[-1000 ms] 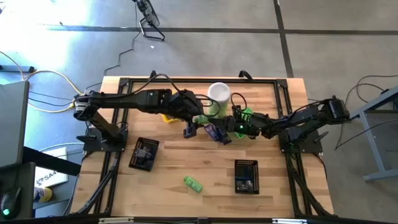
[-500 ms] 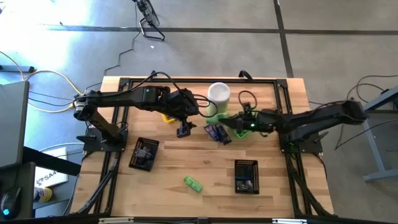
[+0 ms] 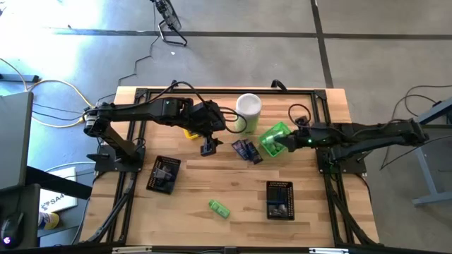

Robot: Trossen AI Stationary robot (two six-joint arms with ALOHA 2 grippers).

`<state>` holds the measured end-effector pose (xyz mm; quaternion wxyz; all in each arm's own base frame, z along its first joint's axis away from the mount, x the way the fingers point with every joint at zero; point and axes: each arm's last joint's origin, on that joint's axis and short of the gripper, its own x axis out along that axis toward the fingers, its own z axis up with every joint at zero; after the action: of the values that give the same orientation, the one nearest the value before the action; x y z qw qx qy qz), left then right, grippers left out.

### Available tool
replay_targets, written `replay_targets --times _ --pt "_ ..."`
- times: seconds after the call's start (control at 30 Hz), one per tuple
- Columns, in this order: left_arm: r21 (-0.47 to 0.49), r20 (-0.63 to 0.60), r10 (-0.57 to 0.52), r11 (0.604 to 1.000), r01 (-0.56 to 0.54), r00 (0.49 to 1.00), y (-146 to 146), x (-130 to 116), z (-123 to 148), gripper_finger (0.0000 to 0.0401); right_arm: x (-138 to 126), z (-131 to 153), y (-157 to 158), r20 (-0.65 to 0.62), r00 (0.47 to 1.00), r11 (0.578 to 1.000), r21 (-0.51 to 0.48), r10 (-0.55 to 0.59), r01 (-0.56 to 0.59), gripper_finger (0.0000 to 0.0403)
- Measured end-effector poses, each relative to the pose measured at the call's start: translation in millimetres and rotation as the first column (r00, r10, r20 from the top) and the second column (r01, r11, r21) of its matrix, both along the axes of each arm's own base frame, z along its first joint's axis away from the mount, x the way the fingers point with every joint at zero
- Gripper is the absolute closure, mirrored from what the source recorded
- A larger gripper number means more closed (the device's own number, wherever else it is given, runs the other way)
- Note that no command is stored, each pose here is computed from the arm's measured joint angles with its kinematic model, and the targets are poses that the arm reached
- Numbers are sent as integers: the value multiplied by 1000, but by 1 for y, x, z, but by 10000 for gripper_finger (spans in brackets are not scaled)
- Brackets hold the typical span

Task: Pick & Place Travel size toiletries
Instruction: Put the shampoo bottle bottle into the green bin, then put the shave cream into the left black bin

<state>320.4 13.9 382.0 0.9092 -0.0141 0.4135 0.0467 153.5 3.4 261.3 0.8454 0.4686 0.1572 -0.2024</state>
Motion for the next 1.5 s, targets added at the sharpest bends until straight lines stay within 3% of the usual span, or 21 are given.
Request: replay_targets --times 0.3,0.5,0.63,0.87,1.0,1.13,1.37,1.5 --pt "15 0 13 1000 -13 1000 1 0 0 123 -10 -22 -1 -250 967 996 55 -56 72 289" --pt "12 17 20 1000 -20 1000 1 1 1 123 -13 -35 -3 -378 913 986 14 -150 168 288" --pt "8 27 26 1000 -26 999 1 2 2 123 -8 -40 -3 -419 895 986 1 -153 169 286" --pt "7 26 26 1000 -26 999 1 2 2 123 -3 -46 -3 -453 873 982 -42 -182 183 232" --pt "7 26 26 1000 -26 999 1 1 2 123 -3 -44 -5 -428 877 975 -76 -219 207 190" --pt "4 26 29 1000 -30 999 1 1 2 123 -3 -36 -5 -339 913 973 -65 -228 220 175" --pt "2 26 32 999 -32 999 1 1 2 123 -3 -13 -6 -127 975 979 -115 -184 170 196" --pt "2 25 32 999 -32 999 1 1 2 123 -1 6 -3 36 998 985 -160 -55 60 213"
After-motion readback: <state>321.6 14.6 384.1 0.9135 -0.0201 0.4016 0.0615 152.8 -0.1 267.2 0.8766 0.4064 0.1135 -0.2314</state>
